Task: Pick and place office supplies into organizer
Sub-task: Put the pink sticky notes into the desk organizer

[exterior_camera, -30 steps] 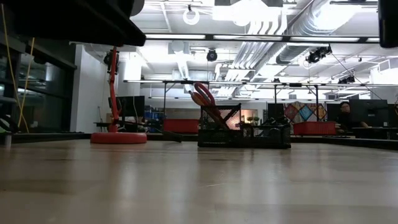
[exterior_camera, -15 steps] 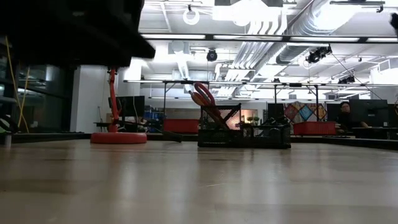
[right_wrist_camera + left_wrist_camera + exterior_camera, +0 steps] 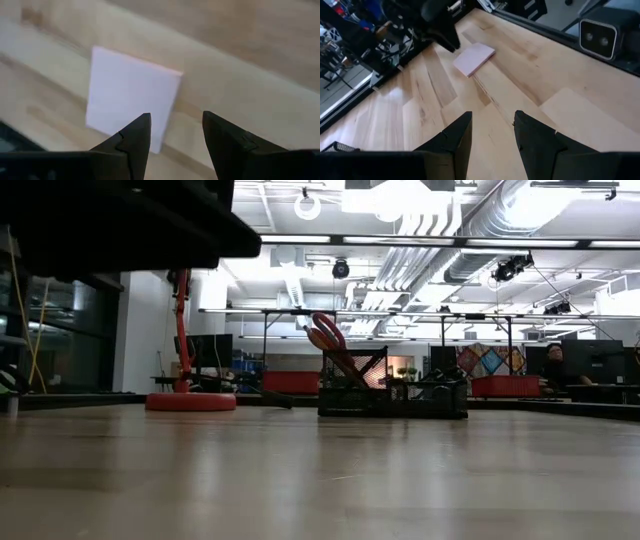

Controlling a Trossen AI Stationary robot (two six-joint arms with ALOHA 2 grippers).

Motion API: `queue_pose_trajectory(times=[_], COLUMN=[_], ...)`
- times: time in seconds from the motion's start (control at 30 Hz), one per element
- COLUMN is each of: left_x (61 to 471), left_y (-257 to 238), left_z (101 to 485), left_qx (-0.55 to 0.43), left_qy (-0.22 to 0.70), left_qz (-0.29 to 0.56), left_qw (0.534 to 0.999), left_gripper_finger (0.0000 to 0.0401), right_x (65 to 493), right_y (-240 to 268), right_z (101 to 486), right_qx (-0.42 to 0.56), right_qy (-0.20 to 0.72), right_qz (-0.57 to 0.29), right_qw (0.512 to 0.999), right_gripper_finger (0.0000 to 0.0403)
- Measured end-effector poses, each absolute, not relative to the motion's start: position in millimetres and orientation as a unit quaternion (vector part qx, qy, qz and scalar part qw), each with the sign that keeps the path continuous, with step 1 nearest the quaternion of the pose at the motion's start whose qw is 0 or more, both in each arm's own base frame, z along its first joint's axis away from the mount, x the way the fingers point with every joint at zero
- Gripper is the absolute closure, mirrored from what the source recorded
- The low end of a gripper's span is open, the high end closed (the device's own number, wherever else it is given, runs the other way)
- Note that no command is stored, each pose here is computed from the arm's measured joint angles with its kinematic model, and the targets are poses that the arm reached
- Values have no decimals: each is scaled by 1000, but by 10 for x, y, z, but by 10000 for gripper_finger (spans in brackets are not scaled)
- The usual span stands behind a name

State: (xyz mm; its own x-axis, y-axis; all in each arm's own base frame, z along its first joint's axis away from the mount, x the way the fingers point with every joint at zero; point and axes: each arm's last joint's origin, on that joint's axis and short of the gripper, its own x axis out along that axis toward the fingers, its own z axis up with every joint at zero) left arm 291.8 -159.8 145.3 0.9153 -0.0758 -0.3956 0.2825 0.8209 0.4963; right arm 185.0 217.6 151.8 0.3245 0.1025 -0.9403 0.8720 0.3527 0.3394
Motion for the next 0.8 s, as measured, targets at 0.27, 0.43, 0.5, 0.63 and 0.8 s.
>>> queue_pose_trajectory(times=[0.27, 0.43, 0.5, 0.63, 0.8], left_x=[2921, 2918, 2917, 2918, 2921], left_y=[-1602, -1617, -1621, -1620, -1618], left_z=[1462, 1459, 1458, 1460, 1464], left_qx=[280, 277, 278, 278, 278], left_qy=[177, 175, 174, 174, 172], left_qz=[-97, -126, -132, -129, -125], left_qw=[939, 936, 936, 936, 937], left_gripper_finger=[268, 268, 268, 268, 268], right_x=[1892, 1886, 1895, 1958, 2023], right_y=[2276, 2296, 2302, 2318, 2310], right_z=[1372, 1347, 1347, 1354, 1369], right_qx=[490, 488, 483, 487, 479], right_qy=[503, 501, 490, 471, 440], right_qz=[-282, -284, -276, -250, -233], right_qw=[654, 655, 671, 691, 723], right_gripper_finger=[233, 233, 234, 235, 236])
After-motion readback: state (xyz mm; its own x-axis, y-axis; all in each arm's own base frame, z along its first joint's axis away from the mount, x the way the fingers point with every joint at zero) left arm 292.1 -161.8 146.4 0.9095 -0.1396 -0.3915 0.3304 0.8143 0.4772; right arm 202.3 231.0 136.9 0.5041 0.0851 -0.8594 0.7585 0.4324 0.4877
